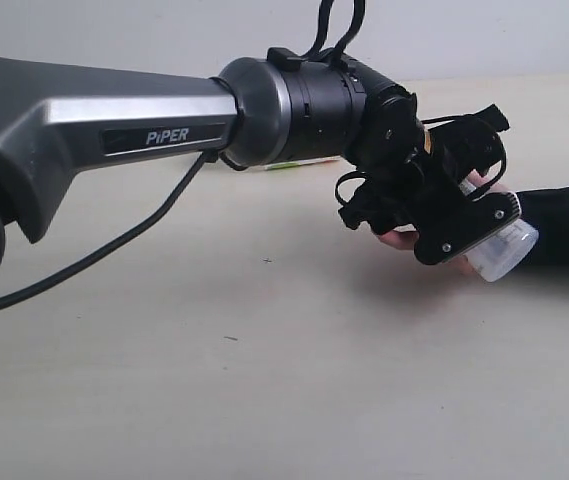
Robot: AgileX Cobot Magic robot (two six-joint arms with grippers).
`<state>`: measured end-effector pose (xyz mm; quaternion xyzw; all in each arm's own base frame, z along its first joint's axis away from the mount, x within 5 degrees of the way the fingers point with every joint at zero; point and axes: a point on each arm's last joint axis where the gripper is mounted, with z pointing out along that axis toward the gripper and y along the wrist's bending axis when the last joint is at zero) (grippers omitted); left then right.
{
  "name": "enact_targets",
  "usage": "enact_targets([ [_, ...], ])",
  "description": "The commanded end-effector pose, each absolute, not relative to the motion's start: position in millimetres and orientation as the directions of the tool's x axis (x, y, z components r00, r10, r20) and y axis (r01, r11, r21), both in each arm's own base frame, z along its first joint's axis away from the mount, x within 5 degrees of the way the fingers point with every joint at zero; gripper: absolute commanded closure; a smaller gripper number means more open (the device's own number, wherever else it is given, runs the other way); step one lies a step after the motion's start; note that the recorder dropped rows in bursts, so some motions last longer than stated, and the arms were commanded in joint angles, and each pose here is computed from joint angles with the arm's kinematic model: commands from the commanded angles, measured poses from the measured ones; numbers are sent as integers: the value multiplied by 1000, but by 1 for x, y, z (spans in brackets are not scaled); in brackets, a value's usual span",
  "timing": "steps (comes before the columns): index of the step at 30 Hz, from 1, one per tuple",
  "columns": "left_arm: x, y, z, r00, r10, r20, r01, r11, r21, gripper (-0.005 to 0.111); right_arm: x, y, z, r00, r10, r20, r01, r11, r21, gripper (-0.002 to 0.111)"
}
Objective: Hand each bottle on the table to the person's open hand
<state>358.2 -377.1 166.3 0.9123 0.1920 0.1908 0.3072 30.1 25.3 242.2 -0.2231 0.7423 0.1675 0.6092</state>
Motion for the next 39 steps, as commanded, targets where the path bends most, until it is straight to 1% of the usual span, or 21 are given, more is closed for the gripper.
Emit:
enact_targets([
  [1,355,-378,174,854,468,227,236,-738,633,23,30,25,241,-153,-130,-980,-535,844,-29,108],
  [9,349,-372,193,854,475,213,262,-746,612,23,30,25,241,-155,-131,-979,-536,844,-29,108],
  [14,347,-370,212,846,489,211,262,-726,636,23,30,25,241,-157,-133,-979,-536,844,-28,108],
  [19,343,-366,229,825,539,170,312,-685,659,23,30,25,241,-157,-133,-979,-536,844,-28,108],
  [22,341,-363,243,785,612,101,389,-613,688,23,30,25,241,-157,-133,-979,-536,844,-28,108],
  [25,338,-359,260,719,695,7,481,-504,717,23,30,25,241,-157,-133,-979,-536,844,-28,108],
  [28,335,-353,279,618,779,-107,577,-356,735,23,30,25,241,-157,-133,-979,-536,844,-28,108],
  [29,334,-350,288,569,807,-157,614,-290,734,23,30,25,241,-157,-133,-979,-536,844,-28,108],
  [31,332,-344,299,496,843,-209,655,-205,727,24,30,25,241,-157,-133,-979,-536,844,-28,108],
  [32,330,-340,304,471,854,-221,670,-183,719,26,30,25,241,-157,-133,-979,-536,844,-28,108],
  [33,328,-337,309,460,861,-215,675,-183,714,29,30,25,241,-157,-133,-979,-536,844,-28,108],
  [34,324,-328,316,435,881,-187,695,-196,692,40,30,25,241,-157,-133,-979,-536,844,-28,108],
  [35,321,-325,318,418,890,-183,712,-195,675,47,30,25,241,-157,-133,-979,-536,844,-28,108],
  [36,316,-318,325,360,911,-202,753,-156,639,64,30,25,241,-157,-133,-979,-536,844,-28,108],
  [37,314,-315,327,326,919,-221,772,-124,624,72,30,25,241,-157,-133,-979,-536,844,-28,108],
  [38,310,-310,331,256,935,-244,803,-66,592,90,30,25,241,-157,-133,-979,-536,844,-28,108],
  [39,309,-308,333,222,942,-254,816,-36,577,99,30,25,241,-157,-133,-979,-536,844,-28,108],
])
